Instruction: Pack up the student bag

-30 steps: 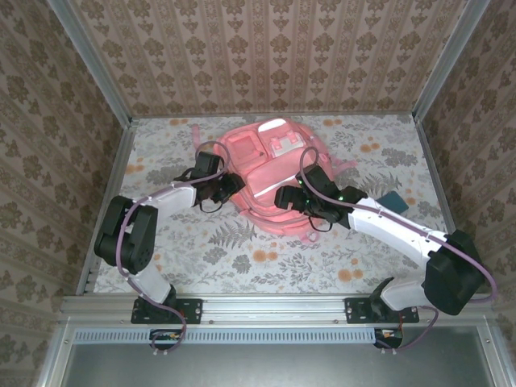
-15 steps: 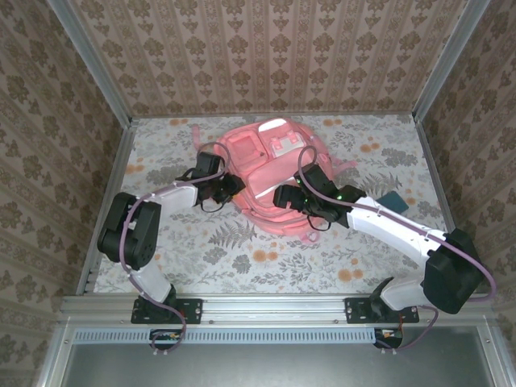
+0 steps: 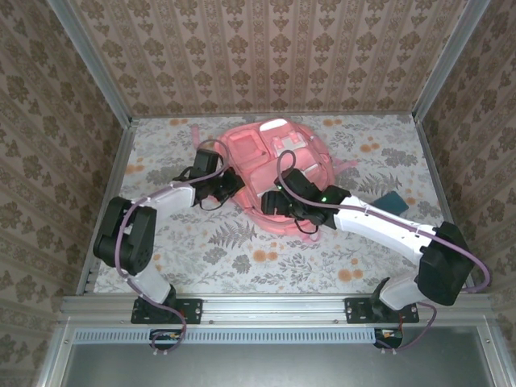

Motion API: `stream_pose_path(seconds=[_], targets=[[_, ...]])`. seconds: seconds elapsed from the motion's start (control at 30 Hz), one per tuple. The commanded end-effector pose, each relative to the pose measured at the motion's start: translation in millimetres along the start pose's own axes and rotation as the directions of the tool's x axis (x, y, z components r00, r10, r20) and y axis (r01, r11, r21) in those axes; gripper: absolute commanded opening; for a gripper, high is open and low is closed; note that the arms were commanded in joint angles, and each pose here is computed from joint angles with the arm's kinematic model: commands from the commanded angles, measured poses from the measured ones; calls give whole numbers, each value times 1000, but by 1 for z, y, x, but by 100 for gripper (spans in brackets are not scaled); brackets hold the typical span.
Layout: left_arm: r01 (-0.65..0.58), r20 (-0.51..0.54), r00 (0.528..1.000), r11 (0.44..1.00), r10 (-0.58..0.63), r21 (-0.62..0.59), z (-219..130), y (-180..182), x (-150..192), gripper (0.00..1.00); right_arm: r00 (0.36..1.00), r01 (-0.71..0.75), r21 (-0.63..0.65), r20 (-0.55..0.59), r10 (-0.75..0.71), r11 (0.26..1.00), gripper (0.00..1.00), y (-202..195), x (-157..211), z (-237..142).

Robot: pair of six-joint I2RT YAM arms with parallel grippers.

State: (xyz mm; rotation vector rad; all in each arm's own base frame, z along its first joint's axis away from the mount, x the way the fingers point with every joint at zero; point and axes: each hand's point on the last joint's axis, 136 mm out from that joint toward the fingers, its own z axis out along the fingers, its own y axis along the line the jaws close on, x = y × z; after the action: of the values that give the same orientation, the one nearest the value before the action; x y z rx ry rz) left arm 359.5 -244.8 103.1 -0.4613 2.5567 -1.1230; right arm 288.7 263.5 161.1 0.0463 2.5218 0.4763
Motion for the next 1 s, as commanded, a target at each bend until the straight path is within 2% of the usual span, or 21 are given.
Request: stream_pose_path(seconds=[0.0, 0.27, 0.37, 0.47, 0.6, 0.97], targets=[[-87, 28, 996, 984, 83, 159, -28, -51, -1, 0, 999, -33, 28, 3, 32, 999, 83, 7, 0, 1], [-144, 23, 989, 964, 143, 223, -41, -78, 3, 0, 993, -119, -58, -23, 118, 991, 69, 52, 8, 7], [-151, 24, 988, 962, 150, 227, -41, -80, 3, 0, 997, -79, 5, -11, 79, 997, 65, 51, 10, 15], [-150, 24, 989, 963, 149, 226, -40, -80, 2, 0, 998, -42, 78, -47, 45, 996, 57, 40, 20, 29], [-150, 19, 989, 962, 149, 226, -40, -79, 3, 0, 996, -29, 86, -82, 37, 996, 45, 40, 29, 41], [-145, 16, 989, 964, 146, 225, -39, -78, 4, 0, 998, 14, 160, -65, -3, 987, 33, 34, 24, 60]])
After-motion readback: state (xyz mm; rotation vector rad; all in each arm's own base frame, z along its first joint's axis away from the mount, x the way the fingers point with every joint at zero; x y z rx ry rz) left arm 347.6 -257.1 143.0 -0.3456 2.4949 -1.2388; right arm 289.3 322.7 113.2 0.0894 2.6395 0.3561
